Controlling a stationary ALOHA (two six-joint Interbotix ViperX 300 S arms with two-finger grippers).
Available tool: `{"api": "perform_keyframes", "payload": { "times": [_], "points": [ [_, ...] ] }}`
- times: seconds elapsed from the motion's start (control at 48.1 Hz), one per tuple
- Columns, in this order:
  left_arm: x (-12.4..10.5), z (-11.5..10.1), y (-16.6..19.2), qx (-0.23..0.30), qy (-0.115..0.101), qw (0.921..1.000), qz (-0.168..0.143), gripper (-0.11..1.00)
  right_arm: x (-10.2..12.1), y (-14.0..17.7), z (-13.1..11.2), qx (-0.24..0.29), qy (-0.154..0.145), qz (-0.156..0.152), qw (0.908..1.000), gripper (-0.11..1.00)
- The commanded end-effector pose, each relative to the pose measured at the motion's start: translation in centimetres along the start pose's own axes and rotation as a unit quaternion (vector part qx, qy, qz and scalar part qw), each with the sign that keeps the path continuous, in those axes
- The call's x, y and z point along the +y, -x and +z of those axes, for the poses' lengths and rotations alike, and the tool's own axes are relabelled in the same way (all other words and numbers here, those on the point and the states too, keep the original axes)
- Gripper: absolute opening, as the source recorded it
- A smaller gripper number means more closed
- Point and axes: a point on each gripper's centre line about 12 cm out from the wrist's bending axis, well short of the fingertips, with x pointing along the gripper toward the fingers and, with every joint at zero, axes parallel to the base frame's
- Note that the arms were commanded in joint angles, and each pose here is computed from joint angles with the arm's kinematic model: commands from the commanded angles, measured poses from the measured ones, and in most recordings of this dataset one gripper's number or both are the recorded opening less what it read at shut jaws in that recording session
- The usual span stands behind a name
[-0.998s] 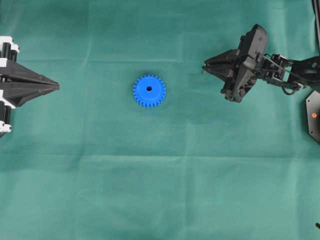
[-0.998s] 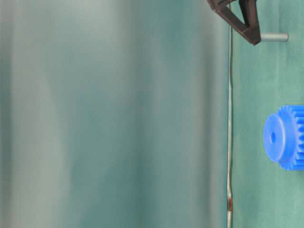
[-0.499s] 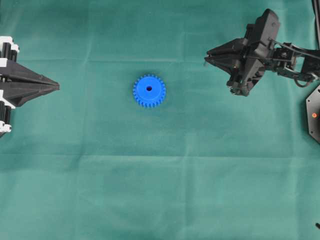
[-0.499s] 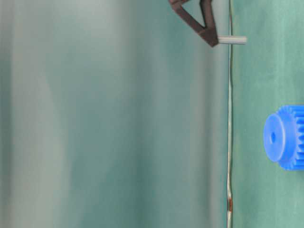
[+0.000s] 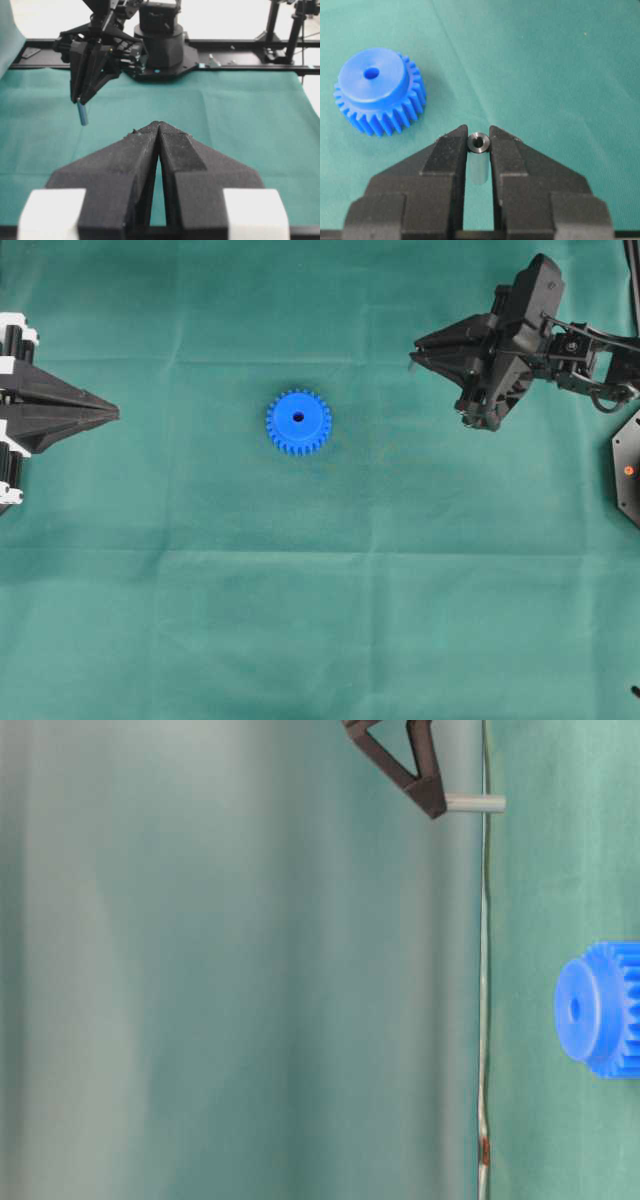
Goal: Insert the shaft placed at a random location into the center hole of the medium gear at another random location.
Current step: 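Lift the shaft and turn it upright in the right gripper, then carry the shaft left over the blue gear's center hole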
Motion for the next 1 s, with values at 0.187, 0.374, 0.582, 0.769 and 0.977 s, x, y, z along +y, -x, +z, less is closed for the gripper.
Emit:
{"api": "perform_keyframes", "payload": {
  "times": [0.187,0.374,0.582,0.769,0.977],
  "points": [
    [0.0,0.8,-0.3,-0.009,0.000,1.0000,0.000,0.00,2.0,-2.1,2.1,-0.017,0.005,0.026,0.9995,0.14],
    [0.0,0.8,-0.3,-0.008,0.001,1.0000,0.000,0.00,3.7,-4.3,3.4,-0.021,0.009,0.043,0.9988,0.14],
    [0.0,0.8,-0.3,-0.008,0.002,1.0000,0.000,0.00,5.6,-6.3,4.9,-0.031,0.014,0.061,0.9976,0.14],
    [0.0,0.8,-0.3,-0.008,0.001,1.0000,-0.001,0.00,6.8,-8.0,5.7,-0.033,0.018,0.072,0.9967,0.14],
    [0.0,0.8,-0.3,-0.009,0.002,1.0000,0.000,0.00,8.0,-9.5,6.1,-0.024,0.022,0.082,0.9961,0.14]
  ]
}}
